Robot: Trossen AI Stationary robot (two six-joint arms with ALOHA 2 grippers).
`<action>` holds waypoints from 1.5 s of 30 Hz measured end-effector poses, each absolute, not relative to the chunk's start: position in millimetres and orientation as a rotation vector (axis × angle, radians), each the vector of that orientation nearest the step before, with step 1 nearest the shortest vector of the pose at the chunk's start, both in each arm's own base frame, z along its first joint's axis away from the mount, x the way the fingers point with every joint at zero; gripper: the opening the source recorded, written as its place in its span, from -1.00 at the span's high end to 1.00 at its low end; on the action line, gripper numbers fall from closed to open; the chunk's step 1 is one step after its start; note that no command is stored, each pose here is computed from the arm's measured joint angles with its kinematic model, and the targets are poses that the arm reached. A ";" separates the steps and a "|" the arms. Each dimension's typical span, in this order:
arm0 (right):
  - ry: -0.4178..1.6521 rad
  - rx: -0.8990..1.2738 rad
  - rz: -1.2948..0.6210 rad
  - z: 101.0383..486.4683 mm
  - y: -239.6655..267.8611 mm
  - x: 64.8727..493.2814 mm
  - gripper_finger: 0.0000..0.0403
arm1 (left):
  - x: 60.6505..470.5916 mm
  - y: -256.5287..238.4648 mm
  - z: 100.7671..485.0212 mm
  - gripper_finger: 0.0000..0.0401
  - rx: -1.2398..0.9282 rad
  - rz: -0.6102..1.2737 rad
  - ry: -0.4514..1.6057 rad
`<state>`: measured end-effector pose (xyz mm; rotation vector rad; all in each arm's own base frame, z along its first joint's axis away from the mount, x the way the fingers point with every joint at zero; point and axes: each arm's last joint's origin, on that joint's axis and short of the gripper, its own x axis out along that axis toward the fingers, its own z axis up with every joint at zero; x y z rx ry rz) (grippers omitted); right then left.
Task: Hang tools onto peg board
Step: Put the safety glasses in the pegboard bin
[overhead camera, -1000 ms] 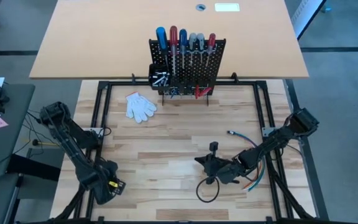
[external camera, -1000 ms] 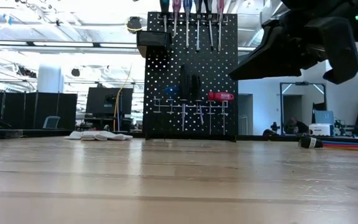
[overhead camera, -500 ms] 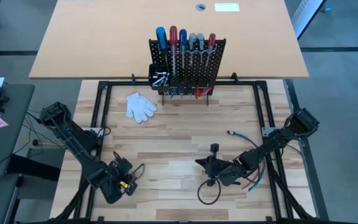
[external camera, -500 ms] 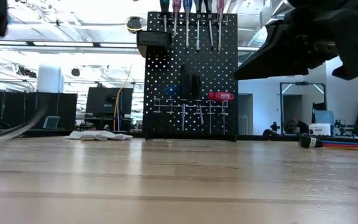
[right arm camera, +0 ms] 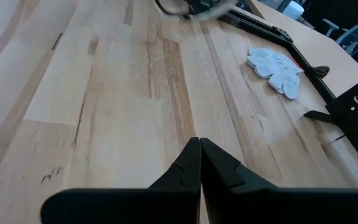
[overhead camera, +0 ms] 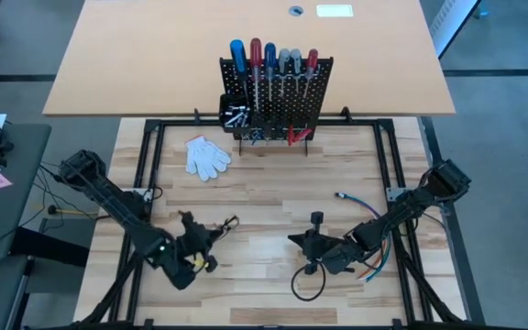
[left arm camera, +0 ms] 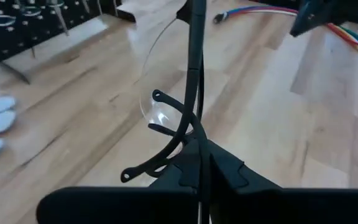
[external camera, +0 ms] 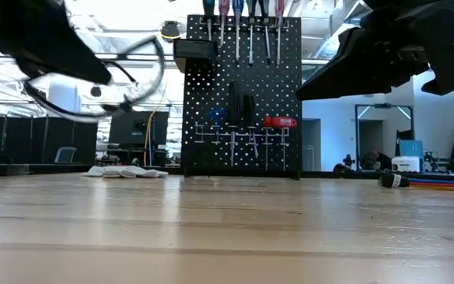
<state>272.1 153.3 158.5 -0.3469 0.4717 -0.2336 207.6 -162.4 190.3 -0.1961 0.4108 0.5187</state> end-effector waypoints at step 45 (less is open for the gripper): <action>0.403 -0.004 -0.037 133.3 66.2 337.0 0.68 | 257.2 -53.1 133.3 0.97 -0.027 0.084 0.372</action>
